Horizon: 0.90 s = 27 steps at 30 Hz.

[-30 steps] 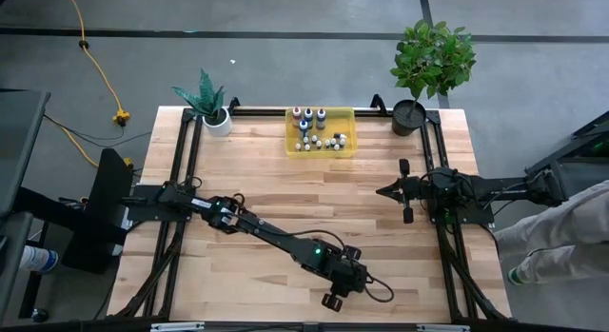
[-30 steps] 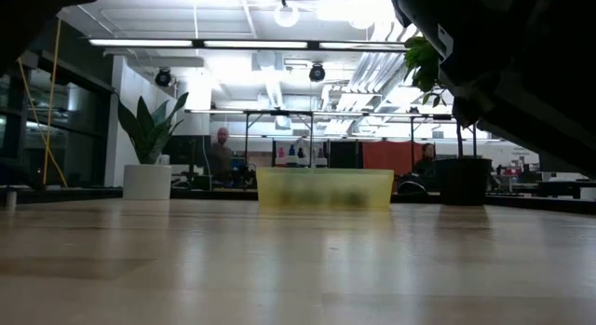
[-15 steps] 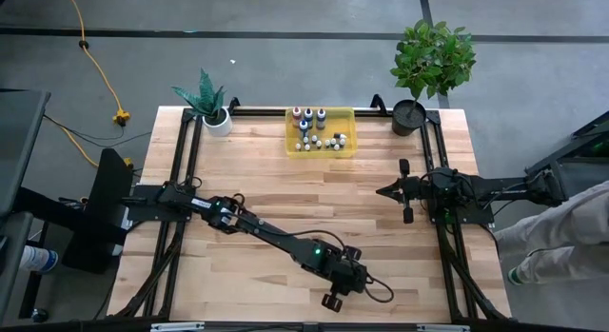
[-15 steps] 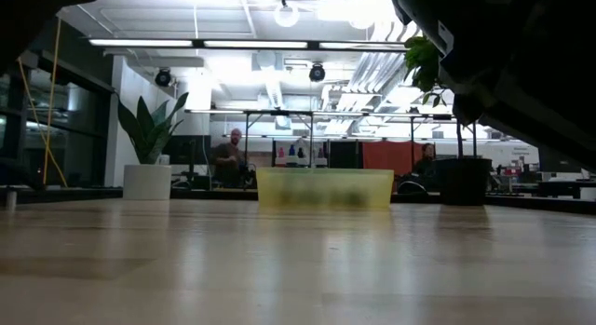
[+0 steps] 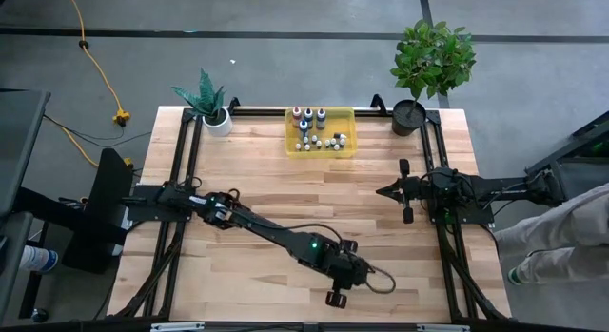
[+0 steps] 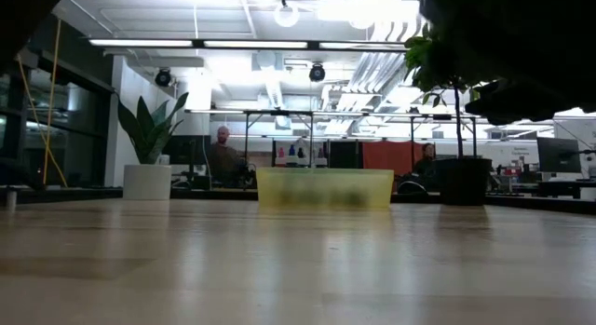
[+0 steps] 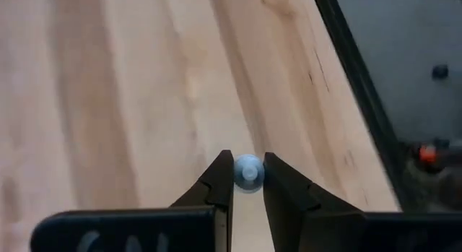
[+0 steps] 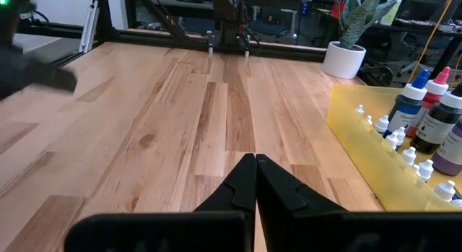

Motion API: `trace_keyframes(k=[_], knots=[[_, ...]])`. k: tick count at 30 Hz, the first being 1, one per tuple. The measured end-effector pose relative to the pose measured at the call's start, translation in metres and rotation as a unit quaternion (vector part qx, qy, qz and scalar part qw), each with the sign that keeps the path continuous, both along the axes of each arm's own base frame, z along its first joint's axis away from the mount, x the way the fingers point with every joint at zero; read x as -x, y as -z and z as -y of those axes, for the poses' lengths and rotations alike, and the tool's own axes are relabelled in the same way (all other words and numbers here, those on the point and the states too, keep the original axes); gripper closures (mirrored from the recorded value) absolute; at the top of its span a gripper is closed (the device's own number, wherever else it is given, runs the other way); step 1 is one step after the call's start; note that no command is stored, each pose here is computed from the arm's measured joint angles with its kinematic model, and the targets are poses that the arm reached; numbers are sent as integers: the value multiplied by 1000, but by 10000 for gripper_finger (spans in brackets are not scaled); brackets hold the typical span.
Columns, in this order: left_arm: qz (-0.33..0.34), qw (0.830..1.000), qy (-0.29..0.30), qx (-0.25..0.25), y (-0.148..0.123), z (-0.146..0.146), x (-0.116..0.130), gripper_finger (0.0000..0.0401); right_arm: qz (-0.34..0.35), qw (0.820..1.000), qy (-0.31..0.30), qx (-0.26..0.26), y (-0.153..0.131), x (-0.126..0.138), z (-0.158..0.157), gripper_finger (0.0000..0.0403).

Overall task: Pick & Place food coloring
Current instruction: Put the small brown food coloring bottle into the yellow bin

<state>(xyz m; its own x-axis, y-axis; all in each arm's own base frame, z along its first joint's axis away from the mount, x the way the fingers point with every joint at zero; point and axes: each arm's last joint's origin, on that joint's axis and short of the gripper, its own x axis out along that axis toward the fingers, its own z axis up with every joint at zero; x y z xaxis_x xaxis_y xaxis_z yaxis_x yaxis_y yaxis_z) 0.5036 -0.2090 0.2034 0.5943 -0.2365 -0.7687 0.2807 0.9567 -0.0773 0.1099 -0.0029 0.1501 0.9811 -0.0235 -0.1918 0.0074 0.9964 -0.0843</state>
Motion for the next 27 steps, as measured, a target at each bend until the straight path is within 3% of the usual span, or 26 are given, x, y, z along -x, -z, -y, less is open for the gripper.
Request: trace_keyframes(k=[8,14,21,27], knots=[[-27,989,-137,39,-58,-29,21,359,0,1000,0,0,0,0,0,402],[-48,977,-202,58,-104,-63,43,359,0,1000,0,0,0,0,0,402],[-86,953,-288,30,-136,-130,65,359,0,1000,0,0,0,0,0,402],[-70,933,-352,-3,-149,-194,69,360,0,1000,0,0,0,0,0,402]])
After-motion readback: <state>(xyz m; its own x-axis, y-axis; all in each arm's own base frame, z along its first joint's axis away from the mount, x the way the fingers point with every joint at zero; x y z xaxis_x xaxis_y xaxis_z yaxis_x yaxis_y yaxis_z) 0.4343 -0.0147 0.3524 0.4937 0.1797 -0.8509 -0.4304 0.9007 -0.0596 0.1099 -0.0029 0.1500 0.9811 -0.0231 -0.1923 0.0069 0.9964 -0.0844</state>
